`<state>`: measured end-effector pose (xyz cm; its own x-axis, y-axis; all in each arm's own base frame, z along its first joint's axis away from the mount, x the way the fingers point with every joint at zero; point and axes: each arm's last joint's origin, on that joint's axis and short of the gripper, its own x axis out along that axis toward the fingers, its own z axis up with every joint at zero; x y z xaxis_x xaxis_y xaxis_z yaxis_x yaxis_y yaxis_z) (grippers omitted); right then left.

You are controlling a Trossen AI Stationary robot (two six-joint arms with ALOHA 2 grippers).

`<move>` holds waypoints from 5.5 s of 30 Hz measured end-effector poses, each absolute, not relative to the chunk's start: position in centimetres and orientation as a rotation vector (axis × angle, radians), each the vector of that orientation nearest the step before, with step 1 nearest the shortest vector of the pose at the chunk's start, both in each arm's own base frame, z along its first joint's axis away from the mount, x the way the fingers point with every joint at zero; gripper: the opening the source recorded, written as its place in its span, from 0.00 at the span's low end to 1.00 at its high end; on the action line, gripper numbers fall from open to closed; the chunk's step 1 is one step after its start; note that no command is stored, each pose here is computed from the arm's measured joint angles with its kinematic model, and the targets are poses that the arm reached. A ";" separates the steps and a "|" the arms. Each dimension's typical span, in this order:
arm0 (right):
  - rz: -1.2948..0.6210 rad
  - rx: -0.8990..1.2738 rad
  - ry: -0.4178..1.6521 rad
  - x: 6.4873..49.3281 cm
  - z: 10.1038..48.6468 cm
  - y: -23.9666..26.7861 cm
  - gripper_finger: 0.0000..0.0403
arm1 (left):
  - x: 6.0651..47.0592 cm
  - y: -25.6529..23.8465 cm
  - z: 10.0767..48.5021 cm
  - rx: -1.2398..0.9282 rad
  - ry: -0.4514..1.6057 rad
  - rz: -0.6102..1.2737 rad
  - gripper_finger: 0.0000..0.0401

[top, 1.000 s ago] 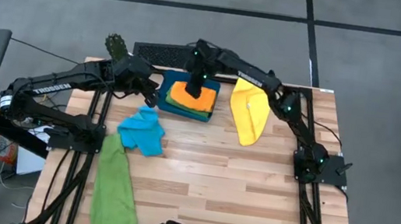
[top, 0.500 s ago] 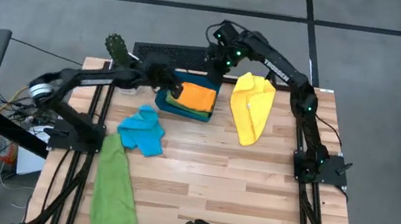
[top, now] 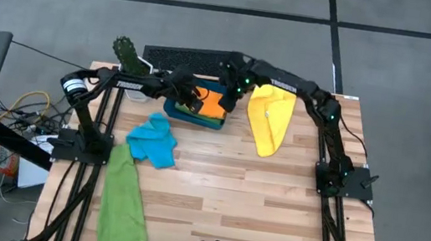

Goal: Fold microfiber towels
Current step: Put the orange towel into the blue bin, then fold the yellow towel

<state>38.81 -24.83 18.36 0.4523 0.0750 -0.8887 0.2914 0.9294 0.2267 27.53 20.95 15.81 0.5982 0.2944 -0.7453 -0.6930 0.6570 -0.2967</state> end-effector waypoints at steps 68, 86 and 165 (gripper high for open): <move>-0.284 0.263 1.411 25.8 12.6 -5.3 0.09 | 23.5 10.4 28.3 -0.562 0.635 0.326 0.49; -0.222 0.637 0.879 30.0 20.9 -1.2 0.02 | 30.0 5.9 27.3 -0.190 0.450 0.034 0.49; -0.066 -0.092 0.936 31.6 18.8 -2.4 0.26 | 34.1 -4.2 19.8 0.102 0.728 -0.213 0.00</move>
